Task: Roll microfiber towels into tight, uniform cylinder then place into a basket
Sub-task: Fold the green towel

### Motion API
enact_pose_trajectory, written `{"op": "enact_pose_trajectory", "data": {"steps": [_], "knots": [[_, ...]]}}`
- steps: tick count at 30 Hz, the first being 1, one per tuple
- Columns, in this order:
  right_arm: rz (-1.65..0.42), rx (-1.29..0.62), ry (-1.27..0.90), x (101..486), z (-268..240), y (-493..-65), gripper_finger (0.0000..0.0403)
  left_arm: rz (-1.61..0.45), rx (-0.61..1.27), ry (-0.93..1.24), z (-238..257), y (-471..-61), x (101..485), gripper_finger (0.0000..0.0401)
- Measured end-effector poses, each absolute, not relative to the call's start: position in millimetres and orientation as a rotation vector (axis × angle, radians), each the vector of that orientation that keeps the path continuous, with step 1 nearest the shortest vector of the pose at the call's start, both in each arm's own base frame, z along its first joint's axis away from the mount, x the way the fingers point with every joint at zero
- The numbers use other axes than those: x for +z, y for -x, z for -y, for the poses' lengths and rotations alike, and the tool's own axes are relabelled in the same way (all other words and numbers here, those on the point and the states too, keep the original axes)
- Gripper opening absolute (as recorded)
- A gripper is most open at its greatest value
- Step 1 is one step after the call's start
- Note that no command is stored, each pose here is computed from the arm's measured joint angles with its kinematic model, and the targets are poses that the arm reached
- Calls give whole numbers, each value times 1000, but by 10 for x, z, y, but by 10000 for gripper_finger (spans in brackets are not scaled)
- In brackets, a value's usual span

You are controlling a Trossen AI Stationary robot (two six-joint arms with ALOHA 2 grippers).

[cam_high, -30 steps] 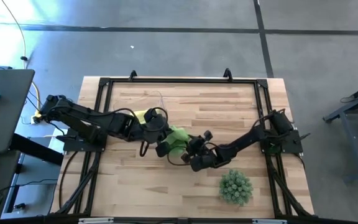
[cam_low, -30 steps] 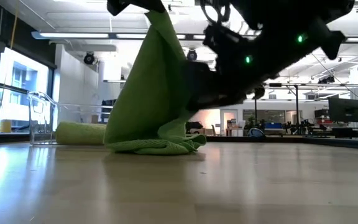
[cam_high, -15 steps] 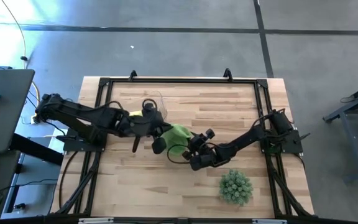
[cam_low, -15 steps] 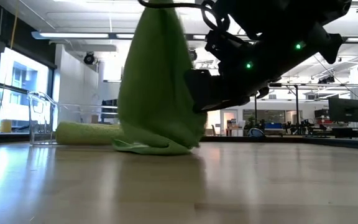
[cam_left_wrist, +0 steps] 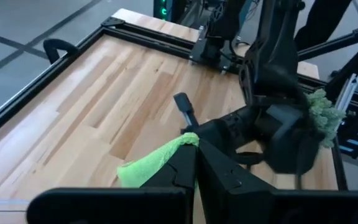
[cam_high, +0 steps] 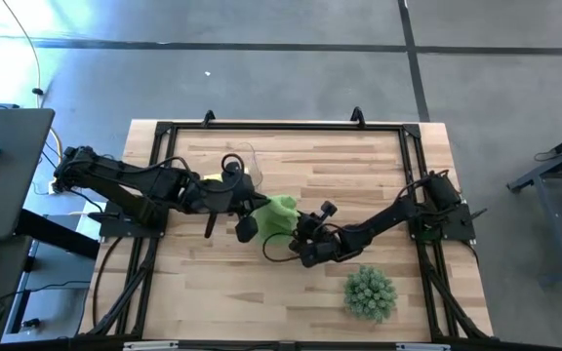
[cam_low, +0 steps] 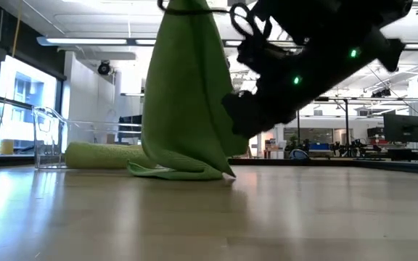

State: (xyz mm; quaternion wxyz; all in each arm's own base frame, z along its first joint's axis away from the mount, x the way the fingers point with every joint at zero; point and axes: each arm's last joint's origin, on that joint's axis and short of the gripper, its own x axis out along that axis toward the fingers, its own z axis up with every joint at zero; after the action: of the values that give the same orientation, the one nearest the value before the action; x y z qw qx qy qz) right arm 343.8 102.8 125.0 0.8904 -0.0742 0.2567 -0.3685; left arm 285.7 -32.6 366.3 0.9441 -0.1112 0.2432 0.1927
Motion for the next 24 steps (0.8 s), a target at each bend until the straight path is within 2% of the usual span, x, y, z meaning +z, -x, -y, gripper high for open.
{"op": "enact_pose_trajectory", "data": {"steps": [9, 16, 20, 24], "knots": [[-516, -461, 182, 2104, -1199, -3174, 1, -492, 351, 285, 326, -2708, 3759, 0], [-495, -139, -59, 2772, -1217, -2709, 1, -674, 292, 407, 388, -2590, 3590, 0], [-513, -8, -236, 2944, -1232, -2526, 0, -749, 273, 427, 493, -2596, 3363, 2], [-598, 53, -381, 2887, -1282, -2515, 0, -753, 280, 403, 595, -2628, 3124, 10]]}}
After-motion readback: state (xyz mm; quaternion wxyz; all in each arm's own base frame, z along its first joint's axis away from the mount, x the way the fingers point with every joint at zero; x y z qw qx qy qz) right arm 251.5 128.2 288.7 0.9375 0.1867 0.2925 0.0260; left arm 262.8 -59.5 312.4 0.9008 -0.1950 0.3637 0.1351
